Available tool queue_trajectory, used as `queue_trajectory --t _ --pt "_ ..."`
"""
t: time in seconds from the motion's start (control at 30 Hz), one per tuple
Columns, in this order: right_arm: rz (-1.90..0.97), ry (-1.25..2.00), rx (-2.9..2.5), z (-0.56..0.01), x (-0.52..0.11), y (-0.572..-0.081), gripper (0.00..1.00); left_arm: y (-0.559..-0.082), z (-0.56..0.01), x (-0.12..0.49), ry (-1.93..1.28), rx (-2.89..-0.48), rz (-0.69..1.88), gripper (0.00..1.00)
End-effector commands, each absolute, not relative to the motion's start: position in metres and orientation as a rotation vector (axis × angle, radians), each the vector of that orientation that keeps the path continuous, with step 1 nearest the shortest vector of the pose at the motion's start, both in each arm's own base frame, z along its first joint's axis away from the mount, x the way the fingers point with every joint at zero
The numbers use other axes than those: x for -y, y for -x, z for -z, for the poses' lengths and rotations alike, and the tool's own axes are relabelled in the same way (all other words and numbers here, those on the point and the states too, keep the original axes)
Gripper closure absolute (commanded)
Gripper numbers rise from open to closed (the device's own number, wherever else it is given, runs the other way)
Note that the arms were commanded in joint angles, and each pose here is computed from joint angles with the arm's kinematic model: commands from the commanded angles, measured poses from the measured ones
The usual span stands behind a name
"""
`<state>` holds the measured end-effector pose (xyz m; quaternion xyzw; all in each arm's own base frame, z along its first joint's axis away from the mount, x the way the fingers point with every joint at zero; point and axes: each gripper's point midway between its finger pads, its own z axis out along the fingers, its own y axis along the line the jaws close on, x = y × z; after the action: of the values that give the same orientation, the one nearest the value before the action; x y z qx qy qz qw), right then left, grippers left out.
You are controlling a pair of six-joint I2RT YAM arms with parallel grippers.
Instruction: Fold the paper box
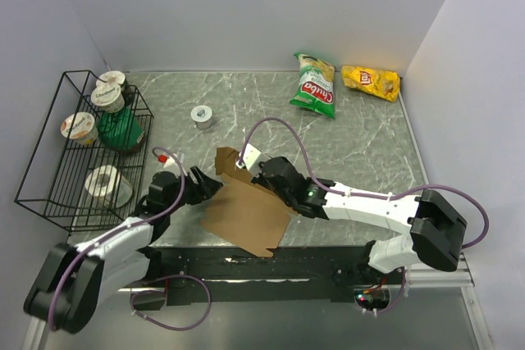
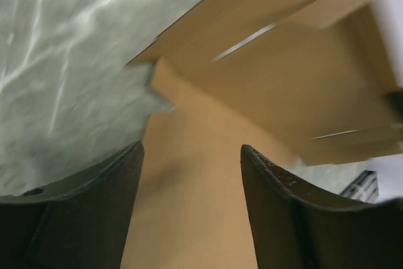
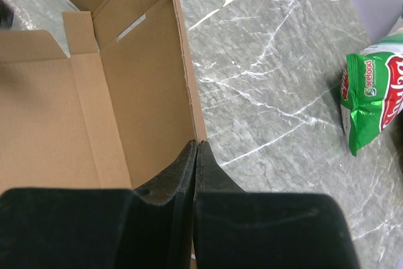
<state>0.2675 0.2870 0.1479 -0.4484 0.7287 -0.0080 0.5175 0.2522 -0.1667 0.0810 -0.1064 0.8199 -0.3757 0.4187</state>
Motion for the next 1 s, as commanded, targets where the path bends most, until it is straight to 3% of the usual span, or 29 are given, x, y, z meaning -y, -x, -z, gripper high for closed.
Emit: queue_trajectory --t 0.0,0.63,0.97 --pt "-0.032 1.242 -1.869 -0.098 -0.284 -0.235 1.0 -0.271 -0.087 0.17 0.261 -1.997 0.938 0.36" --pt "-0.036 1.25 -1.88 -0.097 -0.285 -0.233 1.0 -0.319 -0.059 0.195 0.154 -2.018 0.879 0.53" --pt "-0.041 1.256 -1.878 -0.096 -0.288 -0.233 1.0 -0.303 -0.053 0.23 0.034 -2.043 0.782 0.63"
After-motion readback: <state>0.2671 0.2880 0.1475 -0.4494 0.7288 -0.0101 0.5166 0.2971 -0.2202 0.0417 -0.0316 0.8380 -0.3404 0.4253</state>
